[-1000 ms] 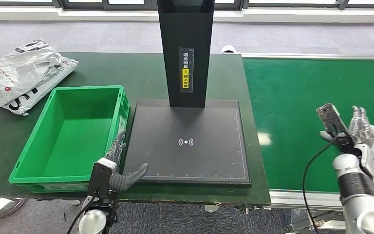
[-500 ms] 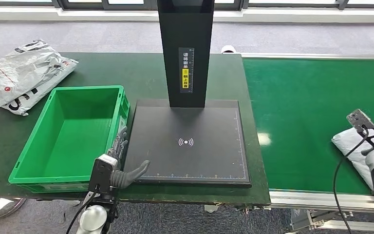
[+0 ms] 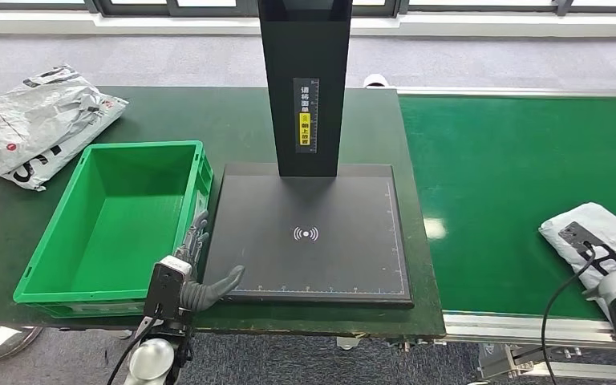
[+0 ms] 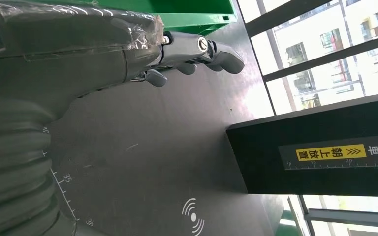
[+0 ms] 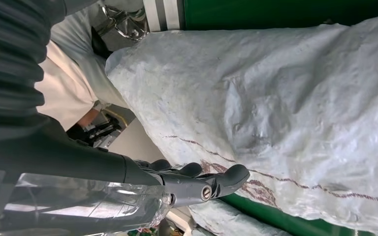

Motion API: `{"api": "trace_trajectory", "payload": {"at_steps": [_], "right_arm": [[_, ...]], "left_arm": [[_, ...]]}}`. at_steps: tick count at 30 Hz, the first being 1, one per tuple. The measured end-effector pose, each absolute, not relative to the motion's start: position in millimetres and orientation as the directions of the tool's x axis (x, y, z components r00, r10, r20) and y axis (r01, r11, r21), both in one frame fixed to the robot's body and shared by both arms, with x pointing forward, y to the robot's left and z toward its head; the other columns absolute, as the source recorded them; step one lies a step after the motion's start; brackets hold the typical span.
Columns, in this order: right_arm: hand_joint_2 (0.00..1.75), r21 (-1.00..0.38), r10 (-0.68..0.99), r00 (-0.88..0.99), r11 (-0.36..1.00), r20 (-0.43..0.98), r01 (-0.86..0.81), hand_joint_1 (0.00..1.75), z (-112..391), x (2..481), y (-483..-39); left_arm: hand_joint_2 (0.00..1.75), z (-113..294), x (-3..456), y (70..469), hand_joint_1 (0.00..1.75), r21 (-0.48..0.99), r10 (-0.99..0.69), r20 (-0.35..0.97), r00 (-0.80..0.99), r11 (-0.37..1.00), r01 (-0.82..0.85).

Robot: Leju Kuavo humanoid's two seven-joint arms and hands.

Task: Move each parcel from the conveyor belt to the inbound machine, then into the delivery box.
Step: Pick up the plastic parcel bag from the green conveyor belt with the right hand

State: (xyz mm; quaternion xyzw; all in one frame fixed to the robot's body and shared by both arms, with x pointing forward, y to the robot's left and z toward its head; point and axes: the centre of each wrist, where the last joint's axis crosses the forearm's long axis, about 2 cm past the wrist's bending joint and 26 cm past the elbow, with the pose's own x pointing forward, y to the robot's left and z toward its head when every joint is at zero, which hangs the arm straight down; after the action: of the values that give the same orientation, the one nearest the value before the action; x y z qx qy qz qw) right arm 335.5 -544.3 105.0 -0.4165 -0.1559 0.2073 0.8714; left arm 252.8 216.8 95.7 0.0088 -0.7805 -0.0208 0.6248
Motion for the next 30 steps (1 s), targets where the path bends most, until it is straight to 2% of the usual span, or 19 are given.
{"api": "trace_trajectory", "payload": {"at_steps": [10,30], "right_arm": [[1.75,-0.746,0.478,0.872,0.619,0.109,-0.247,0.0,85.7,321.5,-538.5],[1.75,-0.692,0.419,0.892,0.696,0.171,-0.194,0.0,79.3,314.3,-539.5]], "left_arm": [[1.75,92.6,247.3,221.6,0.0,0.051,-0.048,0.975,-0.216,0.999,0.009],[1.75,88.8,241.0,225.5,0.0,0.038,-0.038,0.976,-0.216,0.999,-0.003]]}}
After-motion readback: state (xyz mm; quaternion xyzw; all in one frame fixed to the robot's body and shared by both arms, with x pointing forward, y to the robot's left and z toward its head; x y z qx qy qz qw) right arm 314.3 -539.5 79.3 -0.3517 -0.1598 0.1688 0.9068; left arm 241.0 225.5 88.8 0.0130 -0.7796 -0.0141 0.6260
